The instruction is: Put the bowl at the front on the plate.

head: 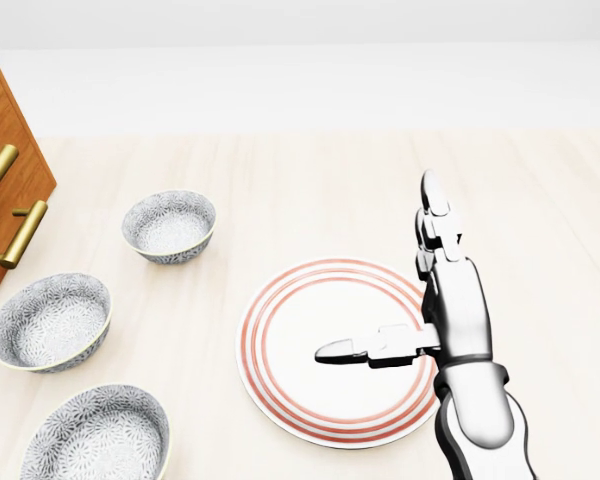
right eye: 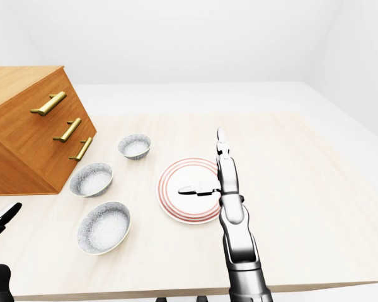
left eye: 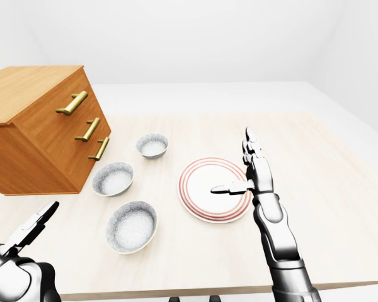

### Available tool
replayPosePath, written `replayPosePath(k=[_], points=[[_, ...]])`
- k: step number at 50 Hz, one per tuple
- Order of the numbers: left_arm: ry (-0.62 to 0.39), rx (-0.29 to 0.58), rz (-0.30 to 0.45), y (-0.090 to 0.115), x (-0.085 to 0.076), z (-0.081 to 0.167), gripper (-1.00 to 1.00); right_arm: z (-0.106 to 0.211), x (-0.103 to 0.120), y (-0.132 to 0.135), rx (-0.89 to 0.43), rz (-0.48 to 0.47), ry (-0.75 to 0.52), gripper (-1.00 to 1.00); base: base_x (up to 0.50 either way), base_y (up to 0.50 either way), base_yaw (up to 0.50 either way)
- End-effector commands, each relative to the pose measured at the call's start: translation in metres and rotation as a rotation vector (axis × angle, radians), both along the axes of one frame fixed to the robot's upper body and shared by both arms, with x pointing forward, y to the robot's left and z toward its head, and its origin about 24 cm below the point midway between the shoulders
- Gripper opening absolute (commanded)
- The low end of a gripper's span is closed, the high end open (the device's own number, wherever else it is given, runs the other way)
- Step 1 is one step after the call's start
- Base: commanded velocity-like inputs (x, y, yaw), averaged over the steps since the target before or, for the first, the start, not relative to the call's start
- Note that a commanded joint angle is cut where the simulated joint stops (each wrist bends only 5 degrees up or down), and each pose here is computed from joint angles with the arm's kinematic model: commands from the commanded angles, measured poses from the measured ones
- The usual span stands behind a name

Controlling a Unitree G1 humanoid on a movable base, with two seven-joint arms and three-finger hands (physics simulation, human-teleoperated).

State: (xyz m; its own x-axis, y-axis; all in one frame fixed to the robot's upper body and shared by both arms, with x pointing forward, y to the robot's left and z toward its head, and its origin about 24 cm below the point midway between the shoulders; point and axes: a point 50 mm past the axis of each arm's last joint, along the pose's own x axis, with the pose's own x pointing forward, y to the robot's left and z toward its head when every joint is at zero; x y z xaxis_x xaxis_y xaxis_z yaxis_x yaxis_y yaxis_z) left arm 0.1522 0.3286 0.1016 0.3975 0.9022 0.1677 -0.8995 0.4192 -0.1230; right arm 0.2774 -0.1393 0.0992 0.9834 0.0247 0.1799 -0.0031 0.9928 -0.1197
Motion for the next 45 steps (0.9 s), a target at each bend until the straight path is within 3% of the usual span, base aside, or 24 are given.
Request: replayPosePath(k=[1, 4, 10, 14, 18, 24, 35, 45], points=[[0.008, -0.006, 0.0, 0.0, 0.0, -0.002, 1.0, 0.023, -0.003, 0.007, -0.069, 0.048, -0.097, 1.0, 0.0, 0.0, 0.0], [0.023, -0.007, -0.007, -0.001, 0.0, -0.005, 1.0, 0.034, -0.009, 0.005, -0.115, 0.056, -0.146, 1.0, 0.0, 0.0, 0.0], [0.015, 0.0, -0.005, -0.001, 0.0, -0.003, 1.0, 0.082, -0.026, 0.031, -0.387, 0.18, -0.361, 1.0, 0.0, 0.0, 0.0], [0.005, 0.001, -0.005, 0.0, -0.001, -0.001, 1.0, 0.095, -0.029, 0.044, -0.565, 0.23, -0.405, 1.0, 0.0, 0.0, 0.0], [0.023, 0.005, 0.006, 0.0, 0.001, -0.003, 1.0, 0.098, -0.028, 0.055, -0.745, 0.267, -0.389, 1.0, 0.0, 0.0, 0.0], [0.015, 0.002, 0.015, 0.0, 0.001, -0.002, 1.0, 0.103, -0.027, 0.054, -0.751, 0.253, -0.381, 1.0, 0.0, 0.0, 0.0], [0.033, 0.009, 0.027, 0.0, 0.001, -0.004, 1.0, 0.107, -0.029, 0.071, -1.02, 0.304, -0.309, 1.0, 0.0, 0.0, 0.0], [0.048, 0.004, 0.029, 0.0, 0.003, -0.007, 1.0, 0.109, -0.026, 0.074, -1.15, 0.165, -0.258, 1.0, 0.0, 0.0, 0.0]])
